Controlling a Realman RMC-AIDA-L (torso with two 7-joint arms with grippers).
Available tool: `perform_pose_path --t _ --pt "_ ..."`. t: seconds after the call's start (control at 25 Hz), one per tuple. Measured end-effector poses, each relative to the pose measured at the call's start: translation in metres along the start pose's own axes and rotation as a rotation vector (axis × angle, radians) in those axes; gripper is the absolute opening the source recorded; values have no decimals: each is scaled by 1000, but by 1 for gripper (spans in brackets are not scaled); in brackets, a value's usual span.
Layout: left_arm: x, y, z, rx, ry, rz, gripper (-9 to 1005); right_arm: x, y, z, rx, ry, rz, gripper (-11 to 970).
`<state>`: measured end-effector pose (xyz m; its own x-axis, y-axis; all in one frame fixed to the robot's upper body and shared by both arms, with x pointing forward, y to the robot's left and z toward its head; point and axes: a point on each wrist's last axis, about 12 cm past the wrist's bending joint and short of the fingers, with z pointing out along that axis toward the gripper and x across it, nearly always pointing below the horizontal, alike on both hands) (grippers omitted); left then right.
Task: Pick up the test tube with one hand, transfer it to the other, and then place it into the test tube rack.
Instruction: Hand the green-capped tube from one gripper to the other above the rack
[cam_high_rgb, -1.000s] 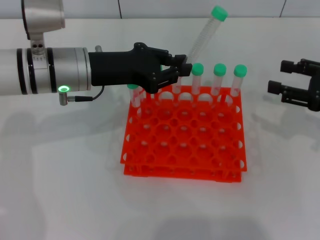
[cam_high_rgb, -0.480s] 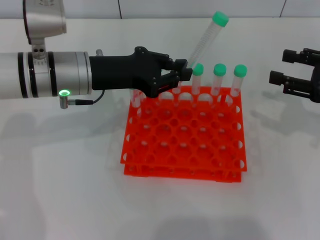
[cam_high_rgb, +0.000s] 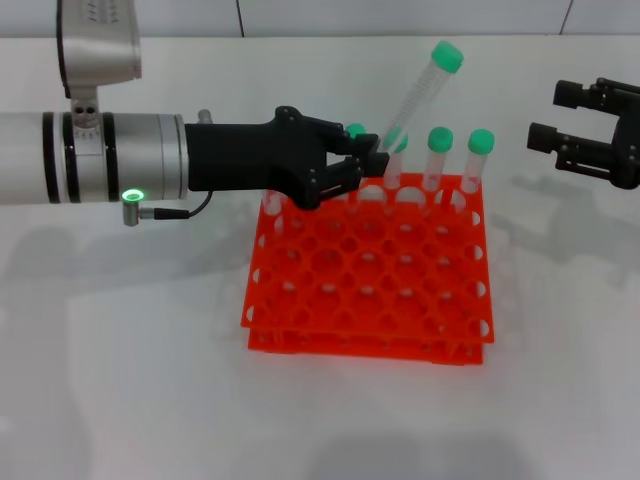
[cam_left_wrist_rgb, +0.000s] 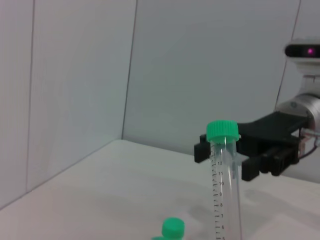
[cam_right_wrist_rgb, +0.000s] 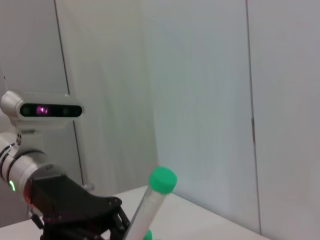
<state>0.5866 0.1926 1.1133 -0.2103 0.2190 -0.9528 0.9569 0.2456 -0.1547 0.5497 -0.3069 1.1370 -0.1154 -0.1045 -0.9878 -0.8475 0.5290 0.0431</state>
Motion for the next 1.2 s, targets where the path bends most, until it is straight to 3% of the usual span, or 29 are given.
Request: perform_pose_path --t 1.2 --pt "3 -1 1 5 13 21 191 -21 5 40 -114 -57 -23 675"
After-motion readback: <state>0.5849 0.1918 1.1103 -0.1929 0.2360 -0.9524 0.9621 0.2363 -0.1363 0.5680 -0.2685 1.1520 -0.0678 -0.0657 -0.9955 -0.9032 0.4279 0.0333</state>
